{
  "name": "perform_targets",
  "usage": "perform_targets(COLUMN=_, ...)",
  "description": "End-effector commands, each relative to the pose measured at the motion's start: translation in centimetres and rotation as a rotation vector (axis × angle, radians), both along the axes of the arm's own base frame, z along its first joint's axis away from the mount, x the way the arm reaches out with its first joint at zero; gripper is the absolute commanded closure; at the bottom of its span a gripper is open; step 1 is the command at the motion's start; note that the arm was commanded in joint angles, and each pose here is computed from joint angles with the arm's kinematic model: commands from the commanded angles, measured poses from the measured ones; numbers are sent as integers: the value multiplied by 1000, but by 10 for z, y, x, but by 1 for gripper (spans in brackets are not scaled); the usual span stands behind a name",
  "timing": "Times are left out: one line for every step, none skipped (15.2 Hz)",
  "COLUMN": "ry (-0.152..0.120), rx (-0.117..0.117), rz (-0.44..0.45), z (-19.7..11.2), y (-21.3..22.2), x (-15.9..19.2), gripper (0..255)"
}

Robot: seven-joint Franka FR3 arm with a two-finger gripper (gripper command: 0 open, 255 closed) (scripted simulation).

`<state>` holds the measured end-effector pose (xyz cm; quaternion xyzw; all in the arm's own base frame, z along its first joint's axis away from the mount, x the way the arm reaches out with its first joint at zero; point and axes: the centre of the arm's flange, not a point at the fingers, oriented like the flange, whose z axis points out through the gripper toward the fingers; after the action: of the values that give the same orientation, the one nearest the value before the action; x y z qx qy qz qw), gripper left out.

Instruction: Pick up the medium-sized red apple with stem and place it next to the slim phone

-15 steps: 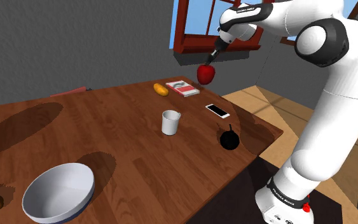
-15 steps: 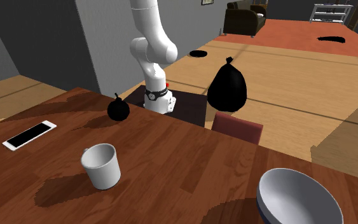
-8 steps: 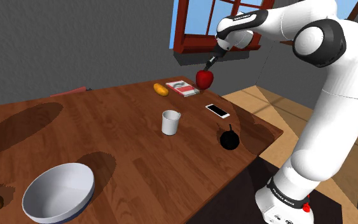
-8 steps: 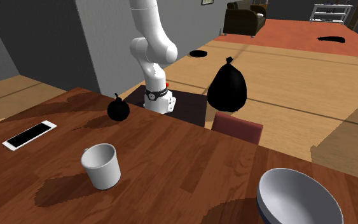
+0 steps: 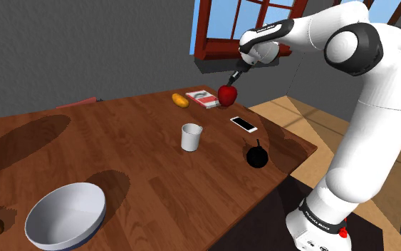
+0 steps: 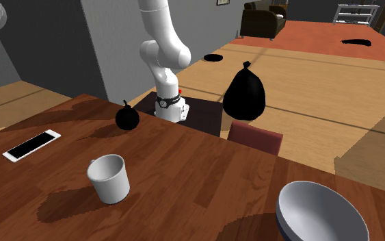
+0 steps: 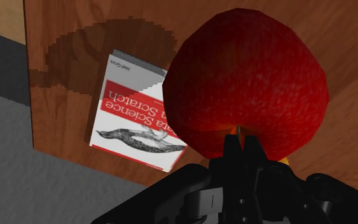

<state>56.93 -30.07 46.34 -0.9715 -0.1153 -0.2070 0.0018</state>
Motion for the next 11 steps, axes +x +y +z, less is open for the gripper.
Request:
perform_targets(ry=-1, rx=0, rz=0, z=-11, y=0, x=0, gripper=255)
perform_targets(ry=-1, rx=0, rz=0, z=-16, y=0, x=0, gripper=255)
perform_targets(ry=-1, rx=0, rz=0, z=-22, y=0, x=0, gripper=255)
perform_targets(ry=-1, rx=0, rz=0, z=-27, y=0, x=0, gripper=255)
perform_targets(ry=-1, rx=0, rz=0, z=-32, y=0, x=0, gripper=255)
perform_targets(ry=-1, rx=0, rz=0, z=-37, y=0, x=0, gripper=255)
perform_targets(ry=-1, rx=0, rz=0, z=-43, y=0, x=0, gripper=255)
perform_targets(ry=-1, rx=0, rz=0, z=-48, y=0, x=0, gripper=255)
perform_targets(ry=-1, rx=0, rz=0, z=-53, y=0, x=0, gripper=255)
perform_targets(ry=-1, rx=0, rz=0, z=-58, y=0, x=0, gripper=255)
perform_targets(ry=-1, rx=0, rz=0, z=-65, y=0, x=0, gripper=255)
